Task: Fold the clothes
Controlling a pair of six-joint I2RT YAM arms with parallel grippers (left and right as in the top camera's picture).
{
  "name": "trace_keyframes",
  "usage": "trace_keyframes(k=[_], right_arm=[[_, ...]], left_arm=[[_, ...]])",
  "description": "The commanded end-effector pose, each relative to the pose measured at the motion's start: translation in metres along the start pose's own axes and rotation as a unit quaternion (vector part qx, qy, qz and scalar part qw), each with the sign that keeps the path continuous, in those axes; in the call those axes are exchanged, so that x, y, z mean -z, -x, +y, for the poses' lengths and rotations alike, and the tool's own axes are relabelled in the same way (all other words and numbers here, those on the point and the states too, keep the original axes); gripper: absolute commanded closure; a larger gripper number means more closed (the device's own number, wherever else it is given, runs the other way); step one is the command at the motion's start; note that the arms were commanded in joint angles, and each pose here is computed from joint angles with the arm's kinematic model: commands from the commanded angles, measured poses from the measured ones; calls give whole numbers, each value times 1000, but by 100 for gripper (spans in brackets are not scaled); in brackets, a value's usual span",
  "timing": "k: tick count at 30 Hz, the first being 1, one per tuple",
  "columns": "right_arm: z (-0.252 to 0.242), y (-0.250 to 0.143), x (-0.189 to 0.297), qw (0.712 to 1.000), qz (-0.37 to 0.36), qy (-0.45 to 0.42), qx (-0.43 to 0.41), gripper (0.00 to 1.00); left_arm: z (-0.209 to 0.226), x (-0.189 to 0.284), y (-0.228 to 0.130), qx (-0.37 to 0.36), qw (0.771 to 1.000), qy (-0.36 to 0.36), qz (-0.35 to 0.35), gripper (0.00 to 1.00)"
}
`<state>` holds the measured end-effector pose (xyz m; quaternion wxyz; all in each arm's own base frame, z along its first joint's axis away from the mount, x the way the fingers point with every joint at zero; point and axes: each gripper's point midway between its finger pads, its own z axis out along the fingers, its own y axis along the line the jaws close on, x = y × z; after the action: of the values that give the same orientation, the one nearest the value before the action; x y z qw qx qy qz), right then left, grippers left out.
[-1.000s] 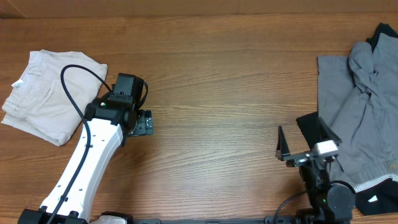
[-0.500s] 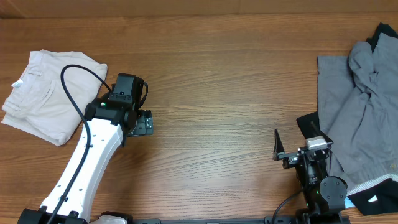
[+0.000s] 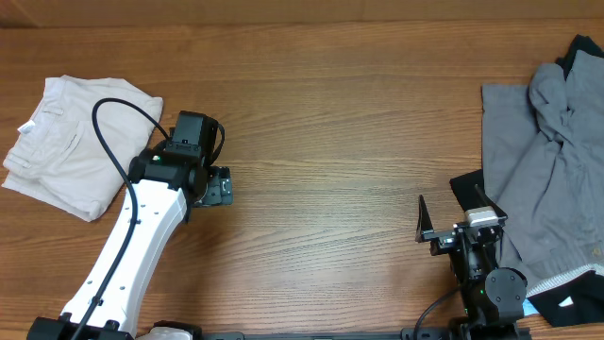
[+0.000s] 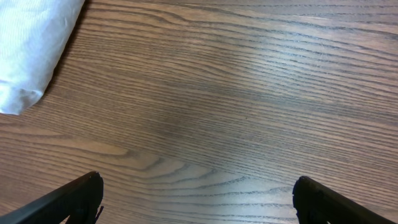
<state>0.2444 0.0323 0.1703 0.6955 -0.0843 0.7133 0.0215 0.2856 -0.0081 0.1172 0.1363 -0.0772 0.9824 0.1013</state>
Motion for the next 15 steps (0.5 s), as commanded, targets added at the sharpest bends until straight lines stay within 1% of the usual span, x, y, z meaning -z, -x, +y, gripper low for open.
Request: trace_keyframes(k=[1, 9, 12, 13, 15], right_arm=[[-1, -1, 0, 1000, -4, -5, 2, 0], [-1, -1, 0, 1000, -4, -5, 2, 0], [-1, -1, 0, 1000, -4, -5, 2, 0], [-1, -1, 0, 1000, -4, -5, 2, 0], [-1, -1, 0, 1000, -4, -5, 2, 0]], left_arm=[[3, -3, -1, 3, 1000, 9, 4, 0], [3, -3, -1, 3, 1000, 8, 3, 0], [8, 4, -3, 0, 1000, 10, -2, 0], [6, 11, -6, 3, 1000, -2, -5, 0], [9, 24, 1, 15, 999, -13, -37, 0]])
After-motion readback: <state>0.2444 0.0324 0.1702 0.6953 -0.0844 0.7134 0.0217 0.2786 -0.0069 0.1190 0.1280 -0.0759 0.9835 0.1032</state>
